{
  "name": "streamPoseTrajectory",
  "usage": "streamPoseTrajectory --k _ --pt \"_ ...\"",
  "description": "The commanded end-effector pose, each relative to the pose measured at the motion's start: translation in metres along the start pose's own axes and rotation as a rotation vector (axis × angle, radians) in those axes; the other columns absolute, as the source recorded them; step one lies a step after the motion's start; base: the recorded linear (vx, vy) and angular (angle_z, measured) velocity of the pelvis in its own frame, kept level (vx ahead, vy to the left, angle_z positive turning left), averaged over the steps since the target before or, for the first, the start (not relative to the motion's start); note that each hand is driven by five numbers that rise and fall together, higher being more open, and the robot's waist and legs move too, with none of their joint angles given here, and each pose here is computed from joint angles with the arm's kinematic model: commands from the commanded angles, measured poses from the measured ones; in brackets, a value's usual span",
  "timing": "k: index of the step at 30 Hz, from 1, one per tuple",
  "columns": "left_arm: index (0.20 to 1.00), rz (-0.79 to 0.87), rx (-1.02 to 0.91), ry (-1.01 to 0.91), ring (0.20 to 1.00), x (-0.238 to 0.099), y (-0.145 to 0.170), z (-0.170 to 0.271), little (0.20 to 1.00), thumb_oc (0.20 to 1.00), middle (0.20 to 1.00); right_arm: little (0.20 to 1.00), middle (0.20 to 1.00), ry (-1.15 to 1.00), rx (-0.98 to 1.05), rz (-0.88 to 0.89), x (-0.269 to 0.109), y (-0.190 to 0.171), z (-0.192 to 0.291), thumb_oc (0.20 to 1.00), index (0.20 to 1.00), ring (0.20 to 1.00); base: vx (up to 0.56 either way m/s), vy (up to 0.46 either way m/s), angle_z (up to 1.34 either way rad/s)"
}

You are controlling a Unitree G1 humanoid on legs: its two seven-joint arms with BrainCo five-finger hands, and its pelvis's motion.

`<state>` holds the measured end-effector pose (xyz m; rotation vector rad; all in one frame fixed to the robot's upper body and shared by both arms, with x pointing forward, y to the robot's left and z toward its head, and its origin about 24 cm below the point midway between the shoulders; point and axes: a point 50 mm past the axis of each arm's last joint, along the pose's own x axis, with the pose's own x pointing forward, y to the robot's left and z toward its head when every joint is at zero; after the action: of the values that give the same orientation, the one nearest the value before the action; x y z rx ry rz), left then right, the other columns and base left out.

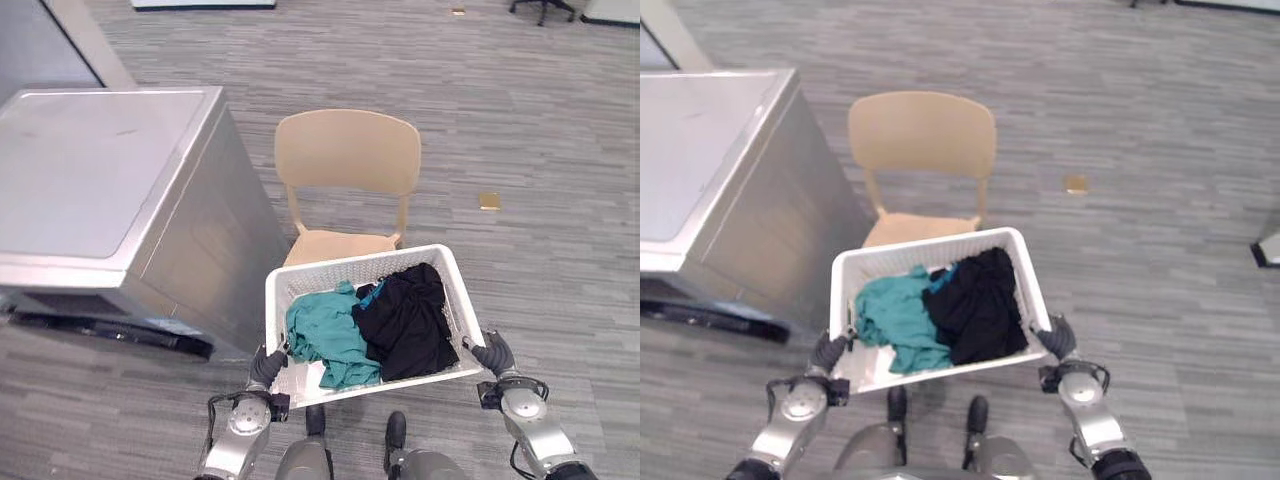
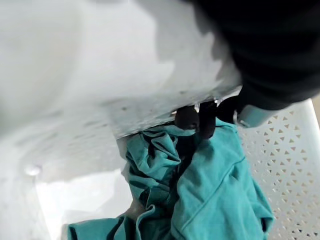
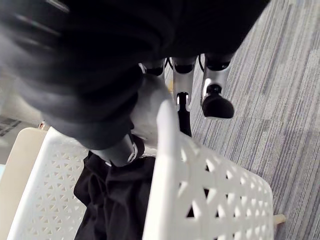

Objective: Grab the laundry basket,head to the washer,open it,put in the laundry and shut it.

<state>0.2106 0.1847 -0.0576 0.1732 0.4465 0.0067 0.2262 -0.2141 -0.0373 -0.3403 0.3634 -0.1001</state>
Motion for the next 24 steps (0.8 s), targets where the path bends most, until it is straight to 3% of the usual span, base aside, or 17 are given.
streamPoseTrajectory --k 1,14,15,16,17,24 --pt "0.2 0.062 0.033 -0.292 0.2 0.017 0.008 0.065 0.2 0.2 0.2 0.2 0.2 -0.254 0.108 0.081 0.007 0.023 0.056 0.2 0.2 0.2 -0.13 0.219 -0.24" --pt "0.2 0.18 0.115 -0.477 0.2 0.059 0.0 0.145 0.2 0.2 0.2 0.2 0.2 -0.408 0.131 0.078 0.045 0.061 0.134 0.2 0.2 0.2 -0.11 0.091 -0.07" --pt "0.294 0.18 0.115 -0.477 0.294 0.059 0.0 0.145 0.294 0.294 0.294 0.275 0.275 -0.409 0.131 0.077 0.045 0.061 0.134 0.275 0.275 0.275 -0.06 0.019 0.05" --pt "0.862 0.184 0.127 -0.491 0.862 0.06 0.0 0.151 0.862 0.862 0.862 1.0 1.0 -0.414 0.132 0.072 0.047 0.061 0.138 1.0 1.0 1.0 -0.04 0.01 0.01" --pt "1.0 0.199 0.147 -0.509 1.0 0.064 0.001 0.163 1.0 1.0 1.0 1.0 1.0 -0.431 0.122 0.055 0.052 0.058 0.147 1.0 1.0 1.0 -0.04 0.01 -0.01" --pt "1.0 0.211 0.135 -0.534 1.0 0.059 0.005 0.162 1.0 1.0 1.0 1.0 1.0 -0.414 0.106 0.056 0.049 0.055 0.136 1.0 1.0 1.0 0.01 -0.006 0.01"
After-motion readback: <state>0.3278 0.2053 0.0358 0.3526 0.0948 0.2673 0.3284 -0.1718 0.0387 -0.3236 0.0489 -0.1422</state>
